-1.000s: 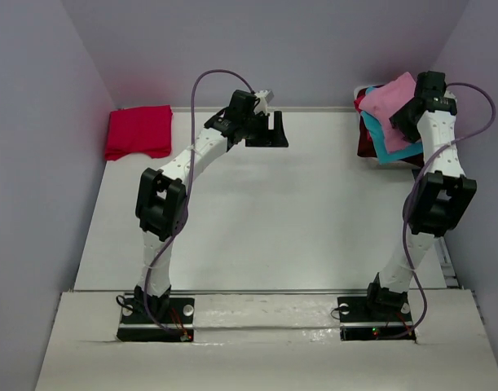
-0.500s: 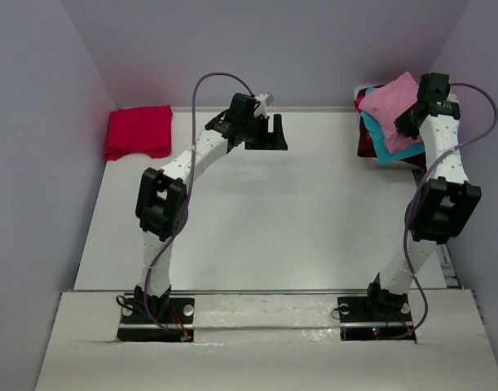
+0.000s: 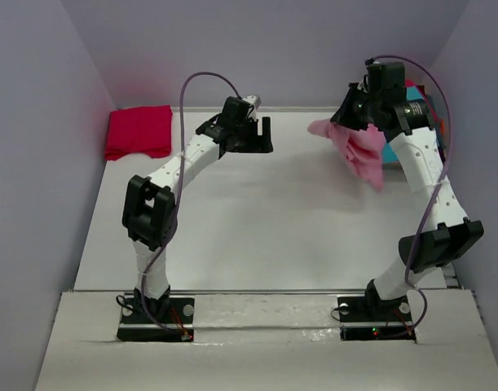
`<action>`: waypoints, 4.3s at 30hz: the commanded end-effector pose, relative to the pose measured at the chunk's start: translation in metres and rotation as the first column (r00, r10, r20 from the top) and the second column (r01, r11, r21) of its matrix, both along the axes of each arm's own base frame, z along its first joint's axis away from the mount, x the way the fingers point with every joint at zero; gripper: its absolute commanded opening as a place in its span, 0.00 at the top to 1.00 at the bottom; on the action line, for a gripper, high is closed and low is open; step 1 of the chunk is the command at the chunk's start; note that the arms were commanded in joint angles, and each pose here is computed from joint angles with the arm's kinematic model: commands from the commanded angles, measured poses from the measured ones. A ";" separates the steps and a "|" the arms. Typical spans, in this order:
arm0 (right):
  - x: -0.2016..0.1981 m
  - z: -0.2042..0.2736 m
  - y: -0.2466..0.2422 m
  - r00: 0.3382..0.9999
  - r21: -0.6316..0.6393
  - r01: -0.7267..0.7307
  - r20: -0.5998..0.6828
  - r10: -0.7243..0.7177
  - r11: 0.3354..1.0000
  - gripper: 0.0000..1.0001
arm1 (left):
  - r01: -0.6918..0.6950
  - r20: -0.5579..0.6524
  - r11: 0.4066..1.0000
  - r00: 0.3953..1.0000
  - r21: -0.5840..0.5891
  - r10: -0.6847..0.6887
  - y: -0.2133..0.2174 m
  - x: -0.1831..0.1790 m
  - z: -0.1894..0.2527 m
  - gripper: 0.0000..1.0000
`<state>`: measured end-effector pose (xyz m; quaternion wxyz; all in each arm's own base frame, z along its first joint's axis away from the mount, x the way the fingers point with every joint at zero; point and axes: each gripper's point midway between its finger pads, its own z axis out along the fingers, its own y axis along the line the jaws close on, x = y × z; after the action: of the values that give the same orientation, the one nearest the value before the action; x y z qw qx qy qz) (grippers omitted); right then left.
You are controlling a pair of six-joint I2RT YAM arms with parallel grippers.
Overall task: Fold and stack the t-shirts
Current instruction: Grab the tshirt from the pile, then move the tshirt to the center of the board
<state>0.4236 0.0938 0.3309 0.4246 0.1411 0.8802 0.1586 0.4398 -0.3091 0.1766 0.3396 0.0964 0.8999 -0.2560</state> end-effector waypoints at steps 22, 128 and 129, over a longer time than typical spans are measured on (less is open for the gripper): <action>-0.066 0.100 0.049 0.954 -0.062 -0.199 0.217 0.208 0.978 0.93 | -0.539 0.350 0.820 0.743 -0.193 0.570 0.156 -0.090 0.135 0.11; -0.111 -0.037 0.144 0.908 -0.008 -0.348 -0.251 0.335 0.937 0.93 | -0.496 0.275 0.866 0.825 -0.067 0.494 0.134 -0.083 0.065 0.11; -0.106 -0.029 0.147 0.910 -0.010 -0.353 -0.236 0.341 0.935 0.93 | -0.497 0.276 0.865 0.824 -0.067 0.495 0.135 -0.083 0.064 0.11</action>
<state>0.3051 0.2479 0.2475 0.2348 0.0044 0.9519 0.1970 0.3529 -0.1708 0.2351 0.5041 -0.0951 0.8490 -0.1266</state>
